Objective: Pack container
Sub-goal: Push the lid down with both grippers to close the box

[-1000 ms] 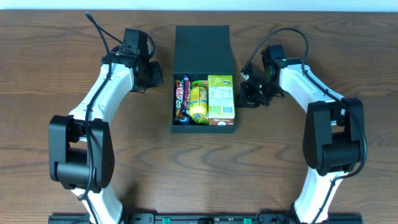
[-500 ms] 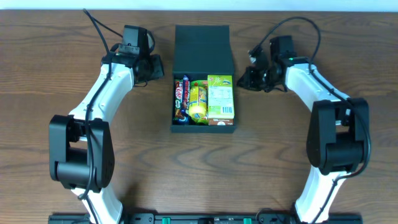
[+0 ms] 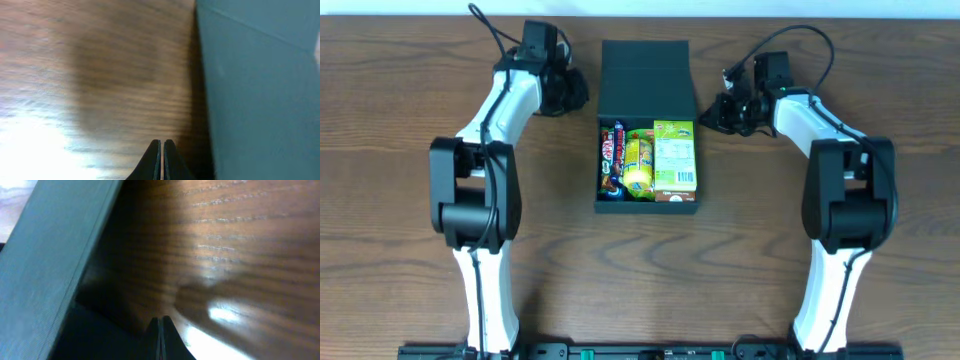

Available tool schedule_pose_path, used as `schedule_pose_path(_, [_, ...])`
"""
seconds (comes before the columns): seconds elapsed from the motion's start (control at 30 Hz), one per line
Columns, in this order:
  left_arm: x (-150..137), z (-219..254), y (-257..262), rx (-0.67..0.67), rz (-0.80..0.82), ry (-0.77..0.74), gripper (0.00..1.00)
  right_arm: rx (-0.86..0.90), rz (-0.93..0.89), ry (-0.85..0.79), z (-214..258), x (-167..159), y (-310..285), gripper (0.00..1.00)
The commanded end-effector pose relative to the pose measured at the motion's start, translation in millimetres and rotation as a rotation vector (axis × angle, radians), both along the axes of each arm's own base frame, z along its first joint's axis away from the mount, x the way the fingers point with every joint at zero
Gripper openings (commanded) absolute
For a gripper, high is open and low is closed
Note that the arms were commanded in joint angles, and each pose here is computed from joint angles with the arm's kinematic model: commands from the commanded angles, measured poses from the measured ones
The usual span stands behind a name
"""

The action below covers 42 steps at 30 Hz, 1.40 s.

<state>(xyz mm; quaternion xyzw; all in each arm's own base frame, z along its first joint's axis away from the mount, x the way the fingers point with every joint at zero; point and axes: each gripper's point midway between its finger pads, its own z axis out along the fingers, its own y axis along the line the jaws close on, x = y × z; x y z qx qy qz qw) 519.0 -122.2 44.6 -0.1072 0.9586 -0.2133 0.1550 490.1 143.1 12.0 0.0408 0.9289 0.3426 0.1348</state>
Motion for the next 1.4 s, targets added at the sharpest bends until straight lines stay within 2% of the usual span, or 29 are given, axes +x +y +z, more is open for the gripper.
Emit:
schedule_pose_path(0.0, [1,-13,-13,-0.078,-0.012,0.06,0.05,0.078,0.013,-0.006,10,13,8,0.01])
schedule_pose_path(0.5, [6,-17,-23,-0.149,0.014,0.07,0.06,0.147,0.069,0.002,4,9,32,0.01])
schedule_pose_path(1.0, [11,-15,-20,-0.157,0.017,0.051,0.05,0.373,0.221,-0.192,52,19,48,0.01])
schedule_pose_path(1.37, [34,-3,-20,-0.196,0.047,-0.042,0.05,0.492,0.319,-0.279,77,14,52,0.01])
